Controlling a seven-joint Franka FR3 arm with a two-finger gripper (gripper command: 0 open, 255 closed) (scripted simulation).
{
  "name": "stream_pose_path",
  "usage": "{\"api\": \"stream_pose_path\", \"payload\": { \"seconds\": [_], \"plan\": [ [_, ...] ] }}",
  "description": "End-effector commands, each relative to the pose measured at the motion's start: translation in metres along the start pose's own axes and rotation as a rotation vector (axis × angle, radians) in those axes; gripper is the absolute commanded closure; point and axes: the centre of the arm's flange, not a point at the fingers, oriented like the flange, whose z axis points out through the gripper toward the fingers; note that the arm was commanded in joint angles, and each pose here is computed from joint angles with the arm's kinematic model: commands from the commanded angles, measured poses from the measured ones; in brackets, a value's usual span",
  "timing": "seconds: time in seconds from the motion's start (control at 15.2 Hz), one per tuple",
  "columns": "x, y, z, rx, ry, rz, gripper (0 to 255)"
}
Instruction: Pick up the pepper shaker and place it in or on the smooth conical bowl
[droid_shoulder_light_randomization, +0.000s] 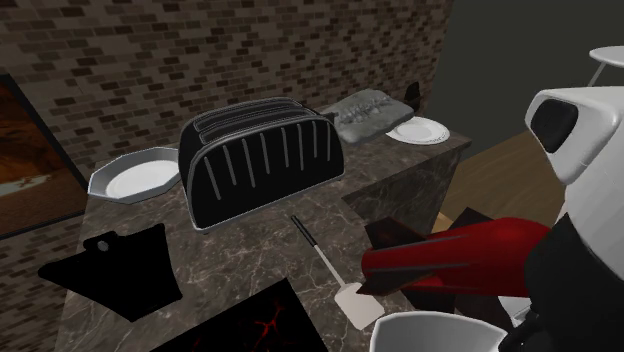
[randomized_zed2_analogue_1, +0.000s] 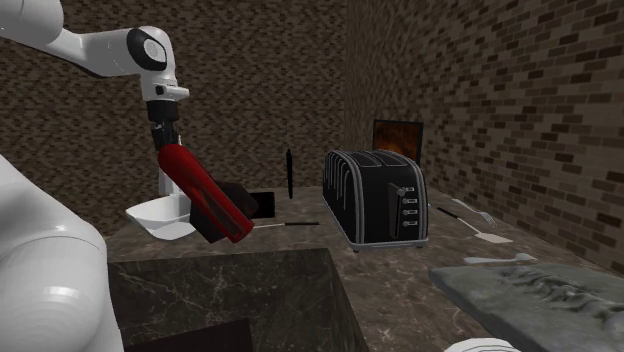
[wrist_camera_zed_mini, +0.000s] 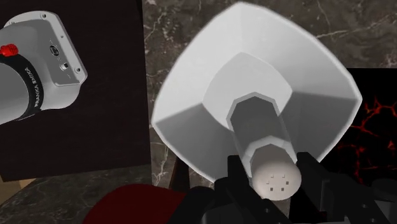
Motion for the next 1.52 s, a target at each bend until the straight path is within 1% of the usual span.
{"api": "stream_pose_path", "payload": {
  "seconds": [0.0, 0.4, 0.92, 0.99, 1.32, 1.45],
  "plan": [
    [-0.001, -0.001, 0.010, 0.000, 0.000, 0.000, 255],
    [-0.002, -0.005, 0.042, 0.000, 0.000, 0.000, 255],
    [-0.002, -0.005, 0.042, 0.000, 0.000, 0.000, 255],
    [-0.002, -0.005, 0.042, 0.000, 0.000, 0.000, 0],
    [-0.002, -0.005, 0.042, 0.000, 0.000, 0.000, 0],
    [-0.002, -0.005, 0.015, 0.000, 0.000, 0.000, 0]
  ]
}}
